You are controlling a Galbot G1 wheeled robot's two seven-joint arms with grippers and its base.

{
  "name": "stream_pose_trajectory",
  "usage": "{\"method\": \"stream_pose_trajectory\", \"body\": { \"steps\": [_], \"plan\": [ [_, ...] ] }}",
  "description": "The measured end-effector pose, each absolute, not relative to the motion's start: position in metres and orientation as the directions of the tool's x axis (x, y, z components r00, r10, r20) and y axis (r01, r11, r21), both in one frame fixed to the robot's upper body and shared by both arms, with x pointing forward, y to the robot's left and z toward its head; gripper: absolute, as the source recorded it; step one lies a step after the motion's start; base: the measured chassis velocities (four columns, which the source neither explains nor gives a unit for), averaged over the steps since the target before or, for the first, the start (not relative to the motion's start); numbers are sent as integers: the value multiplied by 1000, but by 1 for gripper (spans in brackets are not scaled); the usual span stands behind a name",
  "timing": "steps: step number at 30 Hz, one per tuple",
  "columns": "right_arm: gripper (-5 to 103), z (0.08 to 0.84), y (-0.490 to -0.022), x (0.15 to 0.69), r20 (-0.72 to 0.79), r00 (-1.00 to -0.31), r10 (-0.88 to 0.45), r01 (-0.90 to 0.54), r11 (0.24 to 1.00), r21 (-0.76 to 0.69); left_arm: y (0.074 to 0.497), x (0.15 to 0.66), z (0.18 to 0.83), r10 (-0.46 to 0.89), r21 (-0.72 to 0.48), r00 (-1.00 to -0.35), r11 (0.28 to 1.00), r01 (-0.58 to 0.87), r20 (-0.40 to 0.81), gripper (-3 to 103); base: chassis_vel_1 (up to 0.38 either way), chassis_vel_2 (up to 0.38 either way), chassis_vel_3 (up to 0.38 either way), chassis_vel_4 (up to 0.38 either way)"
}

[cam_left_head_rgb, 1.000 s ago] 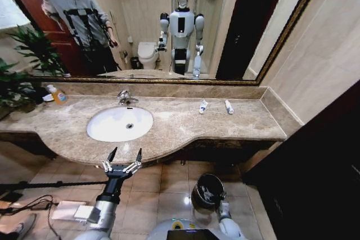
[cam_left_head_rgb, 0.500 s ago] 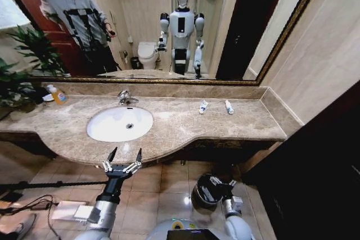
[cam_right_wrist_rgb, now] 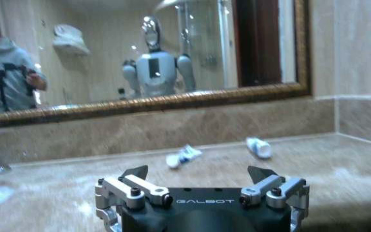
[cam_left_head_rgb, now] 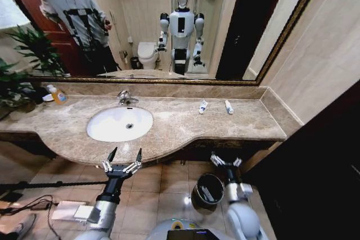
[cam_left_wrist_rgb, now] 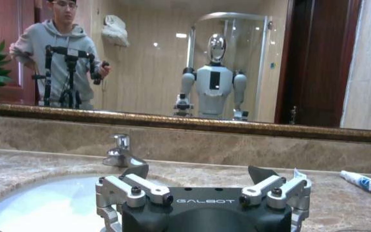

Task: Pick up the trash from the sink and place it in the trash bin.

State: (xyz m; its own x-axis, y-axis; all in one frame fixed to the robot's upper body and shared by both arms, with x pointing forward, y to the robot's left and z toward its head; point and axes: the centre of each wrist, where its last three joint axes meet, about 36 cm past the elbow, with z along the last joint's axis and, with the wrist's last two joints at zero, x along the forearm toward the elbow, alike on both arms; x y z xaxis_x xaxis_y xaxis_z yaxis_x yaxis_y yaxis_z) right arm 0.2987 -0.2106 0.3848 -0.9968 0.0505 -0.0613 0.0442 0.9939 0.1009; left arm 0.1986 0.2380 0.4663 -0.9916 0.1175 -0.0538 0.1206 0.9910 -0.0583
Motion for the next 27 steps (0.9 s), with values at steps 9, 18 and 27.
{"method": "stream_pose_trajectory", "body": {
  "steps": [9,18,27],
  "plan": [
    [100,394,-216,375,-84,-995,-47,-52,997,62,238,199,466,117,-58,-992,991,120,-54,100,0,0,0,0],
    [100,404,-207,458,-7,-993,-117,-117,991,65,238,199,466,117,-58,-992,991,120,-54,100,0,0,0,0],
    [100,404,-194,534,9,-993,-122,-121,993,13,238,199,466,117,-58,-992,991,120,-54,100,0,0,0,0]
  ]
}}
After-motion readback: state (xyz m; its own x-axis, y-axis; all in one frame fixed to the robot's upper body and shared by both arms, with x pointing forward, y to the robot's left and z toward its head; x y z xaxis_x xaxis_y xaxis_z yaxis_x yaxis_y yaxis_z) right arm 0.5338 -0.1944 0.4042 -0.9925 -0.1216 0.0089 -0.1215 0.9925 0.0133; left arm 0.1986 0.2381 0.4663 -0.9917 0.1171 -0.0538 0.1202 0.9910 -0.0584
